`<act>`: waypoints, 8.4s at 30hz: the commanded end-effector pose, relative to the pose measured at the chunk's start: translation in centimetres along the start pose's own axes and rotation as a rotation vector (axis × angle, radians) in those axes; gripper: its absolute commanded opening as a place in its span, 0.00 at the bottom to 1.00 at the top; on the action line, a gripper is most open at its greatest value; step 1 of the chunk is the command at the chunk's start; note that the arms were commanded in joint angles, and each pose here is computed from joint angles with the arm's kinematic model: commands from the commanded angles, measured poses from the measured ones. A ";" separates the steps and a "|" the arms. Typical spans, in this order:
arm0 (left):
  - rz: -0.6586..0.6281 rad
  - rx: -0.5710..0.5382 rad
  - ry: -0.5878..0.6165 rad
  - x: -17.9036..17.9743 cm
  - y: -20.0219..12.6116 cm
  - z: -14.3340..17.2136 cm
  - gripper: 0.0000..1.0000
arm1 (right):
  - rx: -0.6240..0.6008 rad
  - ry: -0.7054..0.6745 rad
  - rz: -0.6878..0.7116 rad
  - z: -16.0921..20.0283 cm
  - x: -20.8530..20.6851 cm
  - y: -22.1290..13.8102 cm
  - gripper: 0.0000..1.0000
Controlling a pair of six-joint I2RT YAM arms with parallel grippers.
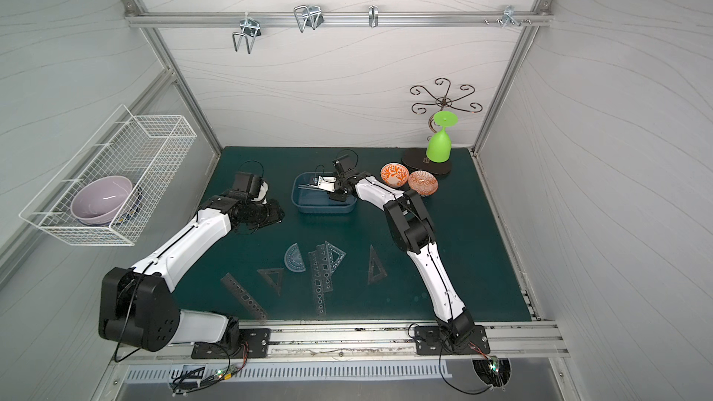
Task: Put the scattered rulers into the storage box
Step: Place the ruler in the storage box, then pick up the ruler from the center of the board.
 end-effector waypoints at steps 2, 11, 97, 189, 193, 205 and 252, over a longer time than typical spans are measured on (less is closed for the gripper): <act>0.005 -0.024 0.019 0.0 -0.3 -0.5 0.47 | 0.008 -0.008 -0.019 0.4 1.0 0.9 0.28; 0.027 -0.014 0.032 -0.4 -0.7 -0.3 0.46 | -0.133 0.040 0.011 -5.4 -0.5 -4.0 0.31; 0.059 0.086 0.243 -4.1 -1.5 4.2 0.57 | 0.648 1.377 0.142 13.4 24.1 -18.7 0.36; 0.618 0.487 0.266 -15.9 2.2 15.2 0.48 | 0.269 1.570 -0.249 14.3 24.9 -20.7 0.29; 0.596 0.492 0.262 -15.9 2.7 15.2 0.46 | 0.247 1.570 -0.238 14.3 24.1 -21.2 0.27; 0.547 0.494 0.264 -16.4 4.1 14.4 0.43 | 0.073 1.599 -0.258 12.8 19.6 -21.6 0.11; 0.516 0.543 0.300 -18.0 6.3 14.8 0.46 | 0.211 1.640 -0.212 16.9 21.3 -19.6 0.08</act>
Point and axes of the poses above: each gripper's point midway between its finger pads, its own y axis out along the fingers, its own x axis along the line the jaws close on, z = x × y, the point moved 3 cm from there along -y, back along the fingers, and after that the axes turned 13 degrees about y, right-handed, at the moved point
